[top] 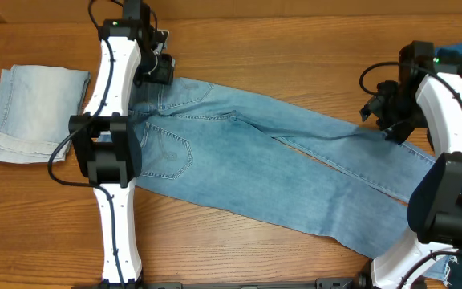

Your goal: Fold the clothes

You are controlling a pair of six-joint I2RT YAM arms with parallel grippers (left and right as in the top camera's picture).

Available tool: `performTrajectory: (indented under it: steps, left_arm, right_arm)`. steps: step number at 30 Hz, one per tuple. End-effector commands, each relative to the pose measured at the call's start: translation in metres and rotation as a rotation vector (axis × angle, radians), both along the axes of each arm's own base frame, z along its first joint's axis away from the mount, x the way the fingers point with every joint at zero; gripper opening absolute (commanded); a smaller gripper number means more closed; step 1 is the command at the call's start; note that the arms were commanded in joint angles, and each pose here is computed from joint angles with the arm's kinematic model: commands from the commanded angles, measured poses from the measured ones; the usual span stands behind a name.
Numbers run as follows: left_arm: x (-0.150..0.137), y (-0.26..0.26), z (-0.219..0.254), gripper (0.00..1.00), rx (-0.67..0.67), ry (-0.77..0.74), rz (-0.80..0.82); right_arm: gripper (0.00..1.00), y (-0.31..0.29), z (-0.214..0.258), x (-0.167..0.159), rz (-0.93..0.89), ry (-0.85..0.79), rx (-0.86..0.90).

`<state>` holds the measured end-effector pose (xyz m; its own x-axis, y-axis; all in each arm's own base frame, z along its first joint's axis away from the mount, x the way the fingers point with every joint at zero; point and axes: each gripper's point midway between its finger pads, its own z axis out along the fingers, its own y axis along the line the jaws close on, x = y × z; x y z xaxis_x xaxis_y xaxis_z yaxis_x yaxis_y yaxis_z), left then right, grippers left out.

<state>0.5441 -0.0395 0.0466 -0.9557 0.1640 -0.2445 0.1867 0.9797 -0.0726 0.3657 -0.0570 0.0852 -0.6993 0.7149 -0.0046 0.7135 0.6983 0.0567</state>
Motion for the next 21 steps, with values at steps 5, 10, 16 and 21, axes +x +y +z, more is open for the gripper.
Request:
performTrajectory:
  steps: [5,10,16,21]
  left_arm:
    - [0.002,0.007,-0.015,0.61,-0.001,0.01,-0.035]
    - [0.003,0.022,-0.015,0.6,-0.006,0.008,-0.008]
    - [0.003,0.03,-0.015,0.56,-0.005,0.007,0.006]
    - [0.003,0.03,-0.015,0.56,-0.005,0.007,0.006]
  right_arm:
    - [0.7,0.005,-0.023,0.002,-0.15,-0.051,0.032]
    - [0.68,0.005,-0.032,0.004,-0.206,-0.067,0.035]
    - [0.58,0.004,-0.043,0.011,-0.255,-0.105,0.038]
    - [0.57,0.003,-0.046,0.013,-0.289,-0.113,0.041]
